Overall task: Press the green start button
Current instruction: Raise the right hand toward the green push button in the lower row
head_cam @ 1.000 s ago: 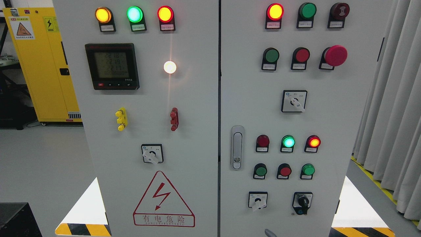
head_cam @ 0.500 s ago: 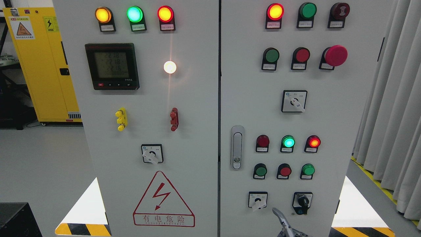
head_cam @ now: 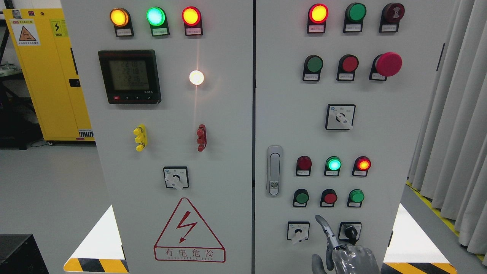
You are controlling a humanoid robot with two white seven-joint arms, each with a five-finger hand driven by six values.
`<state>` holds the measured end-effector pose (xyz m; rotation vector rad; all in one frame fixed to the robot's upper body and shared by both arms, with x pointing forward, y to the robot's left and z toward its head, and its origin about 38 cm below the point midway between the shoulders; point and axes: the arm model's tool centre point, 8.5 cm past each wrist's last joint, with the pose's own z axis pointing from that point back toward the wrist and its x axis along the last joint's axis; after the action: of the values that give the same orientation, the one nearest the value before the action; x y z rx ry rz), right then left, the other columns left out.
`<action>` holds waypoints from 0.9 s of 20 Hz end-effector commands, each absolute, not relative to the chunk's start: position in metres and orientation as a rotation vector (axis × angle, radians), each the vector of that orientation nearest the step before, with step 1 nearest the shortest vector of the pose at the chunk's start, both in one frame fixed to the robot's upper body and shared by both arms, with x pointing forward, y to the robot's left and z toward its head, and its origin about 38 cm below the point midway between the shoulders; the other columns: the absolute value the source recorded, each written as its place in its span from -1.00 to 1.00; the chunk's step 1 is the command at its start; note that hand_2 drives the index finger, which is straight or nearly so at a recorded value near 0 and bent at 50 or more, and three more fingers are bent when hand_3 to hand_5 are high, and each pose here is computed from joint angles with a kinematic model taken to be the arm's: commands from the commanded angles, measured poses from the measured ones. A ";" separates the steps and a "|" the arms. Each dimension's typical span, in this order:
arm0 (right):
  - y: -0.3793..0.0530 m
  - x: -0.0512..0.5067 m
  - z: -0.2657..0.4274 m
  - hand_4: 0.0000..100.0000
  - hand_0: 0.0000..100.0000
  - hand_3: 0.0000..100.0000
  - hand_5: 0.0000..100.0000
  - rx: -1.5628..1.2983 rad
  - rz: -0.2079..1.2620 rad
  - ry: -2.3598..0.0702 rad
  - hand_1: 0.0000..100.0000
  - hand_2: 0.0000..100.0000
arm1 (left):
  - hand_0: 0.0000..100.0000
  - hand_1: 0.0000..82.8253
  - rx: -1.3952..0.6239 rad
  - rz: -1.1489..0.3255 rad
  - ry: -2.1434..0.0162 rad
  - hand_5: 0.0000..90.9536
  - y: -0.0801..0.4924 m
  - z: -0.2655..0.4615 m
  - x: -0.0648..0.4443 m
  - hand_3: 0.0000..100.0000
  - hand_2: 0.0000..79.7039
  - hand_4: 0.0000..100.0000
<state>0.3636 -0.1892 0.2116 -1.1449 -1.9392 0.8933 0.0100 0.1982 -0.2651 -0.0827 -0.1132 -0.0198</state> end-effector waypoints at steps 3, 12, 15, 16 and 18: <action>-0.172 0.375 0.230 0.88 0.40 0.88 1.00 -1.157 0.922 -1.985 0.78 -1.00 | -0.76 0.34 -0.084 -0.019 -0.113 -1.00 0.198 -0.265 0.010 -1.00 -1.00 -1.00; -0.166 0.386 0.218 0.87 0.43 0.88 1.00 -1.116 0.953 -1.944 0.76 -1.00 | -0.76 0.34 -0.083 -0.021 -0.113 -1.00 0.199 -0.265 0.010 -1.00 -1.00 -1.00; -0.164 0.388 0.212 0.88 0.44 0.88 1.00 -1.100 0.963 -1.933 0.76 -1.00 | -0.76 0.34 -0.084 -0.019 -0.113 -1.00 0.198 -0.265 0.010 -1.00 -1.00 -1.00; -0.164 0.388 0.210 0.88 0.44 0.88 1.00 -1.095 0.965 -1.928 0.76 -1.00 | -0.76 0.34 -0.083 -0.021 -0.113 -1.00 0.199 -0.265 0.010 -1.00 -1.00 -1.00; -0.164 0.389 0.209 0.88 0.43 0.88 1.00 -1.091 0.964 -1.925 0.75 -1.00 | -0.76 0.34 -0.085 -0.021 -0.113 -1.00 0.198 -0.265 0.010 -1.00 -1.00 -1.00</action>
<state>0.3836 -0.1727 0.2210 -1.1370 -1.9419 0.9488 0.0099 0.1982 -0.2651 -0.0827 -0.1132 -0.0195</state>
